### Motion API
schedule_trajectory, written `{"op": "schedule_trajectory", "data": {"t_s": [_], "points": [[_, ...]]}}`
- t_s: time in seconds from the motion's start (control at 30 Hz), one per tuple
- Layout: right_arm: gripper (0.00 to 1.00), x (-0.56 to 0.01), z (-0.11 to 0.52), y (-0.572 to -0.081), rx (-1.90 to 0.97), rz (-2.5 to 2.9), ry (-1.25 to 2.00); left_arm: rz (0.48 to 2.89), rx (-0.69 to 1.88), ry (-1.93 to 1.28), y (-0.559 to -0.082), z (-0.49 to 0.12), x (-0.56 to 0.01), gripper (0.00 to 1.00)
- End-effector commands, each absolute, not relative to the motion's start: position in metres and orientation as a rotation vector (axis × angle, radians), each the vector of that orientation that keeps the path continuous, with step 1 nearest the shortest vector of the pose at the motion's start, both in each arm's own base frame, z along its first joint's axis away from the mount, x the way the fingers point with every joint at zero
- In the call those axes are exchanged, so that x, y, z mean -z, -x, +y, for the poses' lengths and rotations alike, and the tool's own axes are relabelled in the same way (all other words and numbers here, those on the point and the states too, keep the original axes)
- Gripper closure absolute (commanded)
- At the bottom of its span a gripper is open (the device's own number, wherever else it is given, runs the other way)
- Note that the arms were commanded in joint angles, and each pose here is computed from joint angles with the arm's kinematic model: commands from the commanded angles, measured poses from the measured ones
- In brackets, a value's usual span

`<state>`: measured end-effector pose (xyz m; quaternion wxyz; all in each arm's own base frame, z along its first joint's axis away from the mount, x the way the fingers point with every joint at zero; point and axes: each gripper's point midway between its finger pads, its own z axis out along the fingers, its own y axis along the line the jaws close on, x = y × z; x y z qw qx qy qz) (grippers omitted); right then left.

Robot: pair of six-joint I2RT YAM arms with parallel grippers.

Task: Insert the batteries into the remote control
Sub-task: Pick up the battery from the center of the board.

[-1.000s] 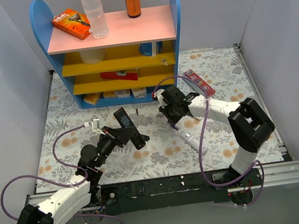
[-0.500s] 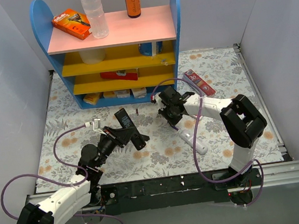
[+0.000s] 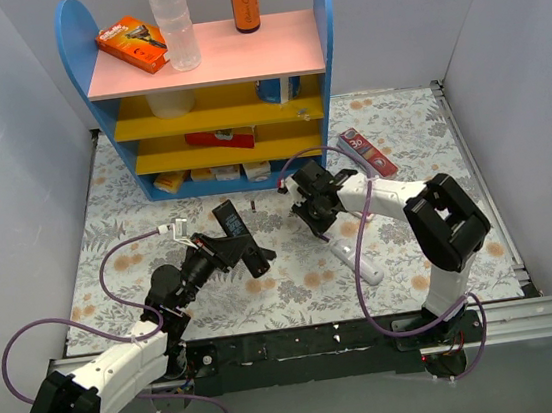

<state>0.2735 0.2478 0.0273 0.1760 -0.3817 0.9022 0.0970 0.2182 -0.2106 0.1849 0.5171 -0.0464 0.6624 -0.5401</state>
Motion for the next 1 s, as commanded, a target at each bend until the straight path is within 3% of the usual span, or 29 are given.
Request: {"op": "schedule_trajectory", "data": {"t_s": [0.0,0.37,0.47,0.67,0.97], "points": [[0.79,-0.026,0.255,-0.276,-0.258,2.557,1.116,1.636,1.279,0.107,-0.211,-0.206,-0.159,1.00],[0.74,-0.015,0.245,-0.275,-0.071,2.588,1.173,1.637,1.284,0.110,-0.211,-0.207,-0.161,1.00],[0.86,-0.018,0.248,-0.274,-0.079,2.577,1.176,1.632,1.288,0.115,-0.211,-0.207,-0.162,1.00],[0.98,-0.075,0.284,-0.272,-0.373,2.408,1.062,1.606,1.290,0.135,-0.213,-0.204,-0.167,1.00],[0.99,-0.213,0.339,-0.247,-0.875,1.945,0.743,1.526,1.285,0.226,-0.222,-0.195,-0.184,1.00]]}}
